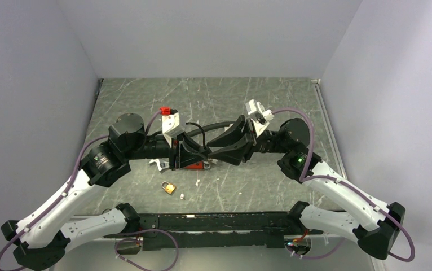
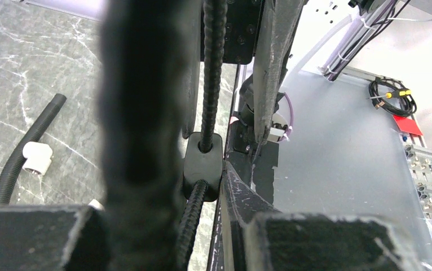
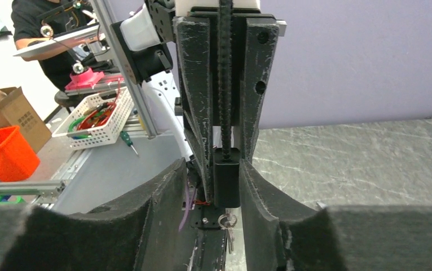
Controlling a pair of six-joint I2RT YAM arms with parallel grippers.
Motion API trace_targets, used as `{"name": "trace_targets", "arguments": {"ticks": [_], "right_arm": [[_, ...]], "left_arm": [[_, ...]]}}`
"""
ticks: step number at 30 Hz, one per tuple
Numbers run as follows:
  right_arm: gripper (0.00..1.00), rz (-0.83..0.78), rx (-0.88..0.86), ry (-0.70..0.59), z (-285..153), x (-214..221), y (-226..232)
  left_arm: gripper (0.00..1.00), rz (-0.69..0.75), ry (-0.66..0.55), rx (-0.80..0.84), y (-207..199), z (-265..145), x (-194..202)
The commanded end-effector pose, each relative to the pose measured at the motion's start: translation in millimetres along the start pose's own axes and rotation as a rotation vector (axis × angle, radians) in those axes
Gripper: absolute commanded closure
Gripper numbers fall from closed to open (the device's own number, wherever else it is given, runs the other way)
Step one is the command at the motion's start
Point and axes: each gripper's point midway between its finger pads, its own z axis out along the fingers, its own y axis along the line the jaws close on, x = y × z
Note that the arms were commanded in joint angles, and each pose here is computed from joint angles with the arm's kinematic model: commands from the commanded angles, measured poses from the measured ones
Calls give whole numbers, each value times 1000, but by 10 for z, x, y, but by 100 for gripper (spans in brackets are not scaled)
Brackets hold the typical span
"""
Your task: Unlock with the key
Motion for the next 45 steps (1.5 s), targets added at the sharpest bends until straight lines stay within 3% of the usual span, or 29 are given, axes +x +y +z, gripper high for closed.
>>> {"name": "trace_targets", "arguments": {"ticks": [1, 8, 20, 26, 34, 45], "right_arm": [[54, -9, -126, 14, -59, -2, 320], [42, -17, -121, 1, -89, -60, 365], [46, -43, 48, -59, -56, -195, 70], [46, -88, 41, -100, -74, -359, 140], [47, -34, 36, -68, 18, -225, 22], [67, -46, 18, -81, 16, -266, 63]], "left_arm": [[100, 67, -108, -66, 117, -1, -291], [100, 73, -134, -49, 64, -26, -333], [100, 87, -138, 26, -97, -66, -331], [100, 88, -137, 32, -132, -105, -303], [100, 91, -148, 64, -153, -54, -333], [100, 72, -121, 62, -62, 60, -237]]}}
